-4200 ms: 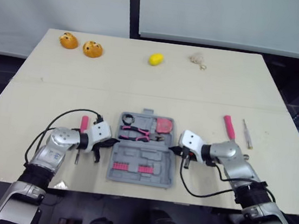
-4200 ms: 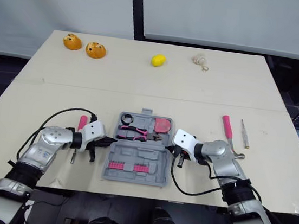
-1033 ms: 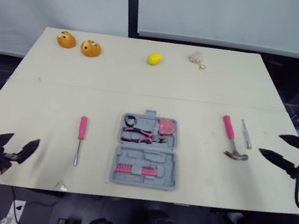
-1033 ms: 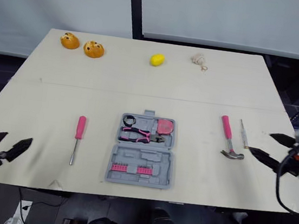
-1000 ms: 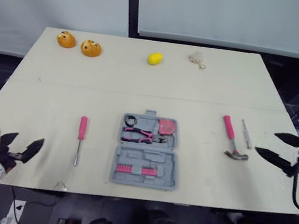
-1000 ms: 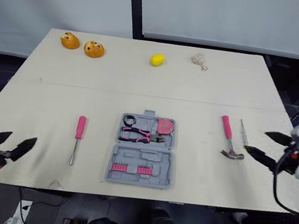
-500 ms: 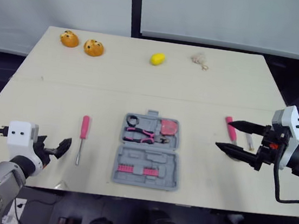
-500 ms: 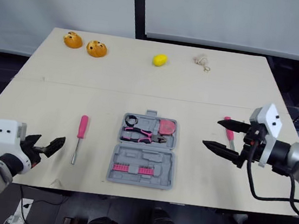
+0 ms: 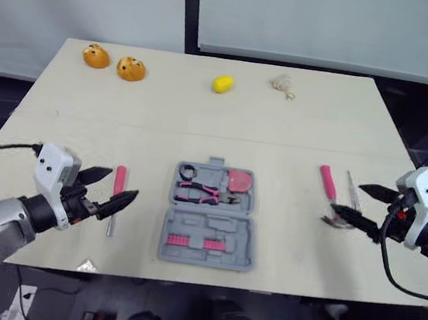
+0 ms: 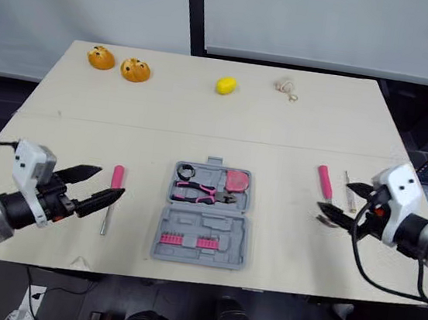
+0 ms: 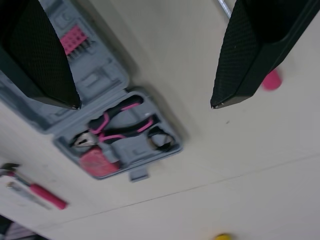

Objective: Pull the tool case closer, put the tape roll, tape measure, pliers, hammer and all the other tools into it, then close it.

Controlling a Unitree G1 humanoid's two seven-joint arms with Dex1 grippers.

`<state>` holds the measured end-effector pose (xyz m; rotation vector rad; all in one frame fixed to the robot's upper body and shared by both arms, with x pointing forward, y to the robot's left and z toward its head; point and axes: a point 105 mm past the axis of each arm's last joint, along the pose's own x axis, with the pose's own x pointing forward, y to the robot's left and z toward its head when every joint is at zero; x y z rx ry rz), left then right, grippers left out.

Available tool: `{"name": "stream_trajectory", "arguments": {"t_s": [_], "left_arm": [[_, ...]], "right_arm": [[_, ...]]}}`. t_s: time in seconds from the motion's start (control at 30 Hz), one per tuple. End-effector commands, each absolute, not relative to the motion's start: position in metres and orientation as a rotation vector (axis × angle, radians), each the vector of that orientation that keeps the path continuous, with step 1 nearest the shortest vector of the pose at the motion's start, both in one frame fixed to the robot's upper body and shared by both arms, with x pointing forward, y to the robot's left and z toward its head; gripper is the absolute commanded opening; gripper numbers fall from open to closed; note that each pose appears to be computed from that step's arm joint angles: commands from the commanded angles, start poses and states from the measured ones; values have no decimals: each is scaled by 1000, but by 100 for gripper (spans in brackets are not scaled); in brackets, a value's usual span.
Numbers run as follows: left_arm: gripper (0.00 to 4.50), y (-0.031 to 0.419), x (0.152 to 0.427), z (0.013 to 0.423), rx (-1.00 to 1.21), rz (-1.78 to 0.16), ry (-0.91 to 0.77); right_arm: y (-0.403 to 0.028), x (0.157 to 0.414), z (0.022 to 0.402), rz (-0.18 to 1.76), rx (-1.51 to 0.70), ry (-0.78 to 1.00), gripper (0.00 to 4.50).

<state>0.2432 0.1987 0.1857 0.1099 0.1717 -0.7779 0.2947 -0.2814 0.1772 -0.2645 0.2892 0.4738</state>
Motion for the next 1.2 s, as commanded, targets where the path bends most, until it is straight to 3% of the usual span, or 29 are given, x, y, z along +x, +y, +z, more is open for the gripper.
{"name": "stream_trajectory", "arguments": {"t_s": [0.03,0.23,0.5,0.8,1.1,1.2], "left_arm": [[446,181,235,206,137,-962,96],[446,157,231,228,149,-1179,32],[446,138,235,242,191,-1306,-20],[446,131,240,248,217,-1302,-67],[446,128,243,252,225,-1290,-98],[450,128,243,251,239,-1290,-98]], "right_arm": [[-297,310,173,339,-257,316,450],[-315,344,145,156,-213,398,450],[-330,379,131,1,-163,407,450],[-343,399,115,-116,-174,428,450],[-334,410,103,-107,-126,440,450],[-334,412,101,-119,-112,443,381]]}}
